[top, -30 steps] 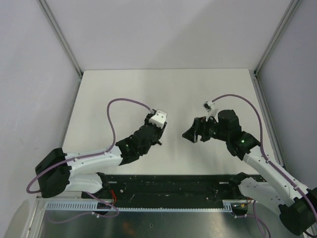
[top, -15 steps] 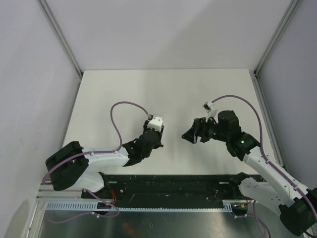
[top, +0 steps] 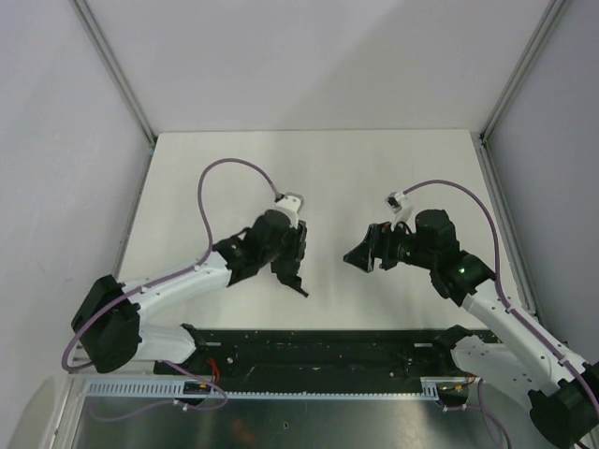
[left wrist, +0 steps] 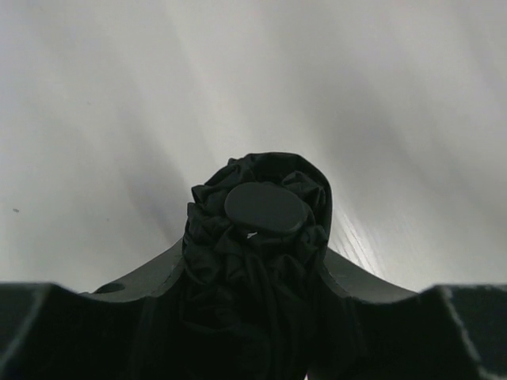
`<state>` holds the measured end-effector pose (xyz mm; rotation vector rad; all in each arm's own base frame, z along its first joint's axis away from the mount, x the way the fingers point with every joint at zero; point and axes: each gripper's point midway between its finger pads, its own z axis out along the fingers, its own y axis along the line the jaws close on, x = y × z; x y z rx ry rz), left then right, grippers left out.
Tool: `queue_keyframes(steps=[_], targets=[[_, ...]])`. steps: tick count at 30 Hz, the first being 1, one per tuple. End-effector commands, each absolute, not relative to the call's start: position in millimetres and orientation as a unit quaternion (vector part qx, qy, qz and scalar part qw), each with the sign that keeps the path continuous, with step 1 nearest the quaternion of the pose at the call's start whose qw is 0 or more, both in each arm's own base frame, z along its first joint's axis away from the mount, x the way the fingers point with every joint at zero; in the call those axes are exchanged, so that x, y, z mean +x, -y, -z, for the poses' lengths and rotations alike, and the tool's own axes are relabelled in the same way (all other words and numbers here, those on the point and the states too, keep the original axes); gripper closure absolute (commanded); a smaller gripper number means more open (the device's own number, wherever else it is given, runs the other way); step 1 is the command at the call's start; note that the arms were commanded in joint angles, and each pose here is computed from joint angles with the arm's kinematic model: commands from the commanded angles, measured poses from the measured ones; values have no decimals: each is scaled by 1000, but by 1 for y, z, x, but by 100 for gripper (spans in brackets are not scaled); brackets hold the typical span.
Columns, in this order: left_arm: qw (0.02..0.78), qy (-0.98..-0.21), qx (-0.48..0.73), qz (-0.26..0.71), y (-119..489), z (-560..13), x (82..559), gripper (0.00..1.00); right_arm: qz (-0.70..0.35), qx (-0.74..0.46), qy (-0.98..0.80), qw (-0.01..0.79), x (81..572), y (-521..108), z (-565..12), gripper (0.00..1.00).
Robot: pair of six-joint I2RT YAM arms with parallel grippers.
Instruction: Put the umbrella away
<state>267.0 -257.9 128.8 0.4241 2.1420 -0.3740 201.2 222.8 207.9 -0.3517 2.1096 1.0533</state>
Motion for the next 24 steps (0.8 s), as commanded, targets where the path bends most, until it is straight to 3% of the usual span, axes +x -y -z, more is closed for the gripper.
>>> queue_keyframes(steps=[1, 8, 13, 24], targets=[[307, -899, 163, 266, 260, -129, 237, 100, -412, -136, -820, 374, 199, -221, -212, 17], [178, -929, 89, 312, 243, -95, 248, 99, -404, -156, -836, 337, 196, -230, -189, 17], [151, -943, 47, 293, 228, -72, 284, 94, -393, -169, -845, 320, 193, -245, -175, 17], [158, -938, -10, 310, 215, -70, 377, 36, -406, -178, -836, 322, 185, -268, -178, 17]])
